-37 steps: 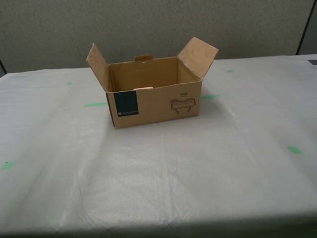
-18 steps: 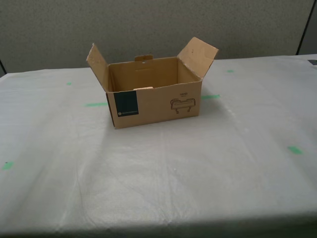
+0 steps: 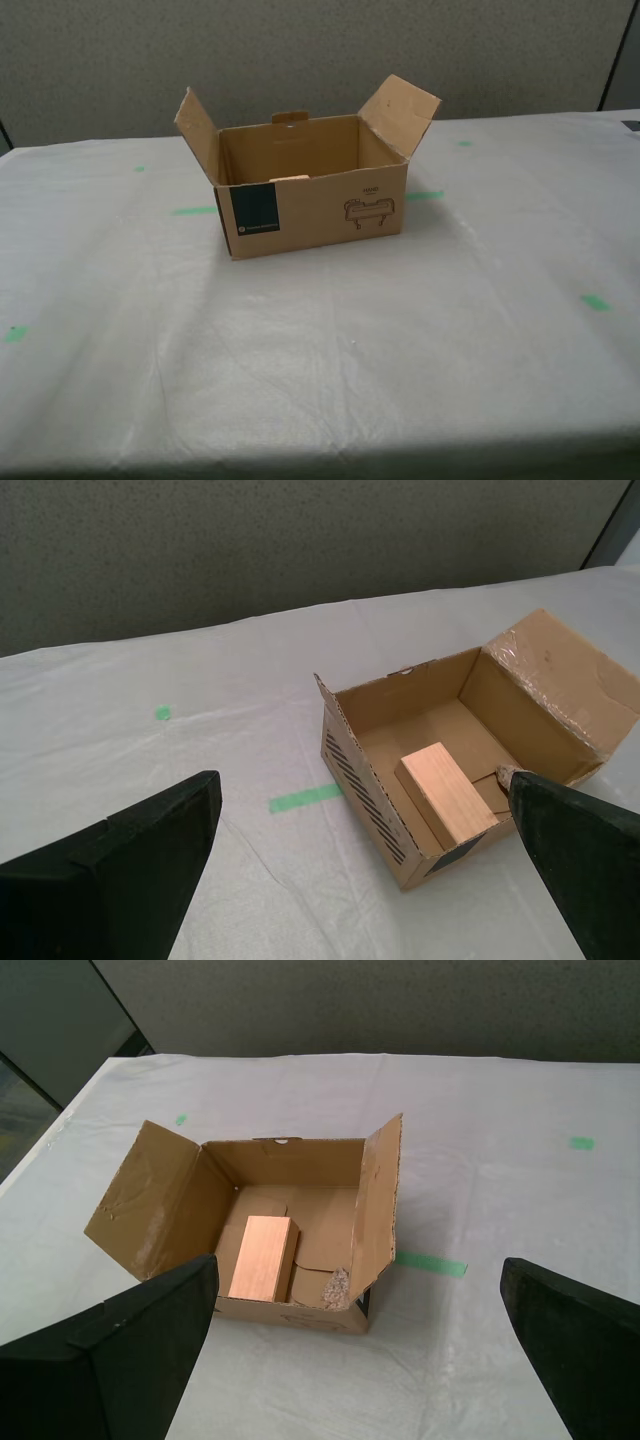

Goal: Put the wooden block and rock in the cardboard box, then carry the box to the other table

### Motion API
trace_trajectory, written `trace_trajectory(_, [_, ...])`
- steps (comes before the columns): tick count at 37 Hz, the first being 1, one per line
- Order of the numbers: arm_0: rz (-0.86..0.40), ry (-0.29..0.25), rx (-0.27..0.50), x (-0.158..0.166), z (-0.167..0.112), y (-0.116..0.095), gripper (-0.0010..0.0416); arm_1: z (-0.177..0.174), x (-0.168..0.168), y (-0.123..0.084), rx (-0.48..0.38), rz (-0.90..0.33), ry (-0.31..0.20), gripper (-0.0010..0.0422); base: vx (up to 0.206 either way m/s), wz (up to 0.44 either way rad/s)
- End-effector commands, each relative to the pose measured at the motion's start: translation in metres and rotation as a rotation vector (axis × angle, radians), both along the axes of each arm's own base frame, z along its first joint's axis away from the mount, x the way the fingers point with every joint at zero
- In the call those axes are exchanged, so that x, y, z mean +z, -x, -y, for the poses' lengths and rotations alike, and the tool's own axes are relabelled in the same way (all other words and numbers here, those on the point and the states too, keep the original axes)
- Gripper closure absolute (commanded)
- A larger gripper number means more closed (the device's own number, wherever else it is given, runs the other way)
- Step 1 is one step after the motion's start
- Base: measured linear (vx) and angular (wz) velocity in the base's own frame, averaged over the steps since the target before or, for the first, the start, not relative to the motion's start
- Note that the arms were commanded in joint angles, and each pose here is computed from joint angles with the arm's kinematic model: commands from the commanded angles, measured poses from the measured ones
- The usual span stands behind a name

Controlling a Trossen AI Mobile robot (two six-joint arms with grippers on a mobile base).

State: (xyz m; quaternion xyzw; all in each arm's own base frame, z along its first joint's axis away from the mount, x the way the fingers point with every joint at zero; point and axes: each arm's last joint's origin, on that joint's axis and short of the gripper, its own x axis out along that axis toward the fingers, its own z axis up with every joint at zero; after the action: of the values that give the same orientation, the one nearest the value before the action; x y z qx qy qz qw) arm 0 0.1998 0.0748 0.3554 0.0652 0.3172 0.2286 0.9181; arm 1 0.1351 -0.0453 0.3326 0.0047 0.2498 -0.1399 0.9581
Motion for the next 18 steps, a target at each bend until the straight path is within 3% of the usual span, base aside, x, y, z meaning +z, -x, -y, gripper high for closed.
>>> trace_trajectory(1, [0.003,0.0,-0.002,0.0004,-0.0001,0.0,0.0012,0.0,0.0003,0.0,0.001,0.002,-0.001,0.0018,0.0,0.0])
trace_trajectory(18, [0.003,0.0,-0.002,0.0004,-0.0001,0.0,0.0012,0.0,0.0003,0.0,0.001,0.002,-0.001,0.0018,0.0,0.0])
